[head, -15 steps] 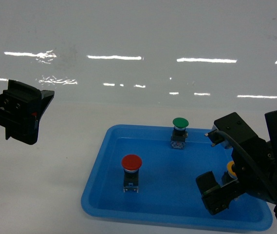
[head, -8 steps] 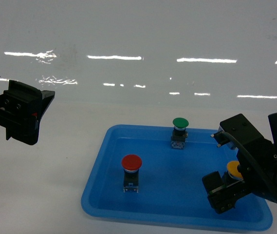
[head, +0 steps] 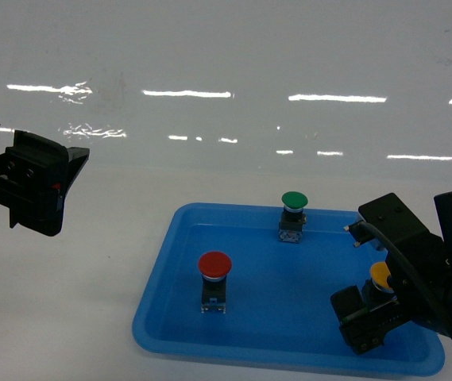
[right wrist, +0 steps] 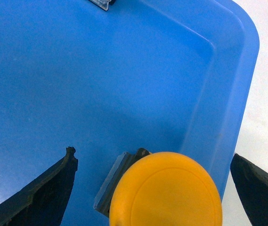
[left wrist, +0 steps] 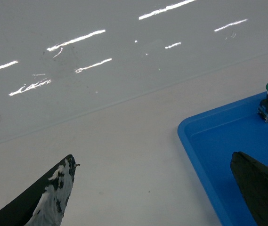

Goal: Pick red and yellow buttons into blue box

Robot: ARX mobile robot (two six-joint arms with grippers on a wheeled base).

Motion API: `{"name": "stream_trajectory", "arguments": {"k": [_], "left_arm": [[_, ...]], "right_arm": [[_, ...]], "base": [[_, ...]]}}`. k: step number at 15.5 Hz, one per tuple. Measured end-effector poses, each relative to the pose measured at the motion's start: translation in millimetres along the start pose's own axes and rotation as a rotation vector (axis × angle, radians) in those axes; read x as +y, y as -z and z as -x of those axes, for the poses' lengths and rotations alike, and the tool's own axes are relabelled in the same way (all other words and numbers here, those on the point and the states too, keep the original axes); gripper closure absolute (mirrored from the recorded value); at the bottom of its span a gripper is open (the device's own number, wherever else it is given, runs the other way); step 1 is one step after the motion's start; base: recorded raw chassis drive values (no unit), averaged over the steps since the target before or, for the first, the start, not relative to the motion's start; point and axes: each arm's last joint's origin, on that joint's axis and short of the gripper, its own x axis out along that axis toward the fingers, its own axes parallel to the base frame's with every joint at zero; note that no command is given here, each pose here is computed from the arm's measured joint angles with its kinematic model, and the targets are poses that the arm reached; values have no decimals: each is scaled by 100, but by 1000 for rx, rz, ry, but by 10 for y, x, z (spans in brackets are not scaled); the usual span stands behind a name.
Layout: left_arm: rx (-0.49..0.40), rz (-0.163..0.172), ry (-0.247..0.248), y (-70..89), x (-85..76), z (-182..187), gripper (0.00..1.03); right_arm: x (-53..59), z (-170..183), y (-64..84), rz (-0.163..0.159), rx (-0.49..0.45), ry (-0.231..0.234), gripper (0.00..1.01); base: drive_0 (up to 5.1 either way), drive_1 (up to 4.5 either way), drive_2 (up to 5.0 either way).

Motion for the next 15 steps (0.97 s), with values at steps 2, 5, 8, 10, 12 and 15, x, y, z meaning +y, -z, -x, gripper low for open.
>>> {"name": "stream_trajectory", "arguments": {"k": [2,5,8,10,12,15], "left_arm": [[0,0,0,0,0,0,5],[0,0,0,0,0,0,5],[0,0,0,0,0,0,5],[0,0,0,0,0,0,5],[0,0,0,0,0,0,5],[0,0,0,0,0,0,5]], "right_arm": [[0,0,0,0,0,0,3],[0,0,0,0,0,0,26],[0,0,0,0,0,0,65],[0,0,0,0,0,0,71],[0,0,0,0,0,0,71],[-7,18,-23,7,-19,1,72]], "base": [[0,0,0],[0,0,0],[0,0,0],[0,0,0],[0,0,0],[0,0,0]]}}
